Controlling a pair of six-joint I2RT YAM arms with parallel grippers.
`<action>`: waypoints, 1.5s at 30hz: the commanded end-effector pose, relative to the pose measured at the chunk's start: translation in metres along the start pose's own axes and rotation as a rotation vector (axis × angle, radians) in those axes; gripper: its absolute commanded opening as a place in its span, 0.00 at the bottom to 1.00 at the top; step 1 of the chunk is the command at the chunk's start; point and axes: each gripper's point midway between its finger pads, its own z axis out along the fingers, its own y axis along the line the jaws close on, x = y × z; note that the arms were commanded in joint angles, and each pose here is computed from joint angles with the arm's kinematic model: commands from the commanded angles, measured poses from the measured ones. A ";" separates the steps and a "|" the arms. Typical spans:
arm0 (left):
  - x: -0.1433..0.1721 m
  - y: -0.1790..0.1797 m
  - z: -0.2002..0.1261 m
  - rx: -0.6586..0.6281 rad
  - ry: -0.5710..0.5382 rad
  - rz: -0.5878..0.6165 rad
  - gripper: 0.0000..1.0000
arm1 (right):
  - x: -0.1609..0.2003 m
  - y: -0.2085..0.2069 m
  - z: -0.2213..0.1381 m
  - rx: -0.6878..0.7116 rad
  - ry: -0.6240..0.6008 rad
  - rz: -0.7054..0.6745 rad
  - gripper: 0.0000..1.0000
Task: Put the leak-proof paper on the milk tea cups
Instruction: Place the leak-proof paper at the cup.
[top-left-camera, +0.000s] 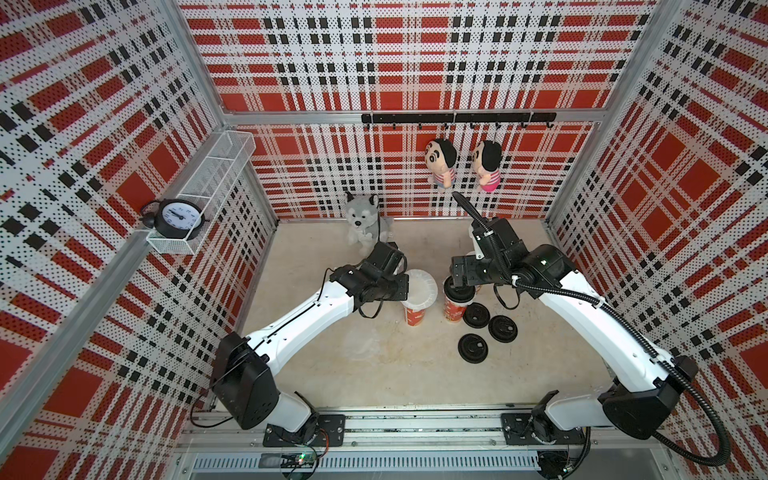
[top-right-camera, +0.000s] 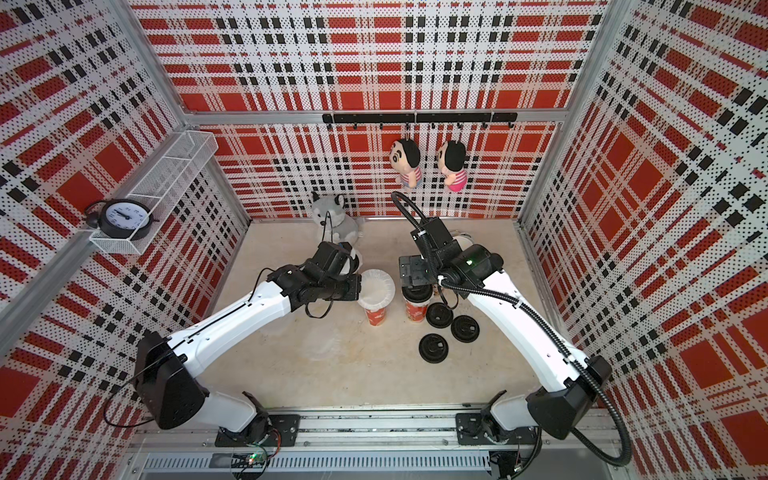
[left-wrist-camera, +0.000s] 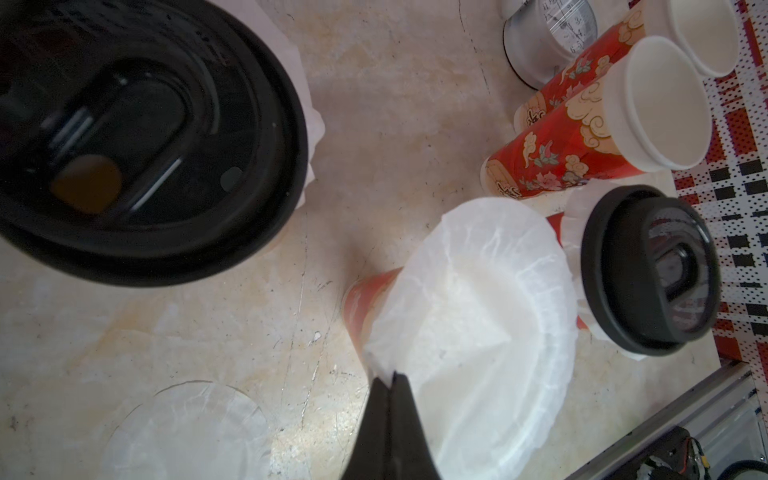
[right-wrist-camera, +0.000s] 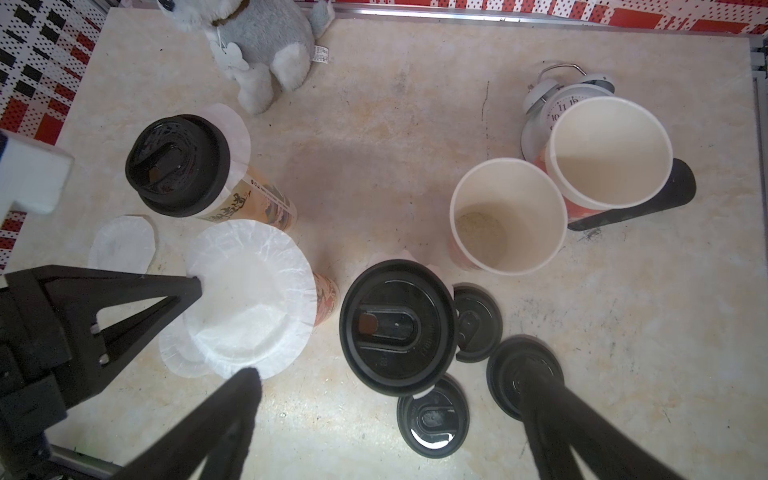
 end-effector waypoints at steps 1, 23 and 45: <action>-0.003 -0.001 0.006 -0.004 -0.013 0.001 0.00 | -0.003 -0.001 -0.002 -0.003 -0.019 0.014 1.00; -0.013 -0.001 -0.010 -0.035 -0.029 0.008 0.00 | -0.002 0.005 0.002 -0.032 -0.004 0.006 1.00; -0.003 0.001 -0.001 -0.056 0.011 0.020 0.00 | -0.003 0.008 0.006 -0.036 0.003 -0.005 1.00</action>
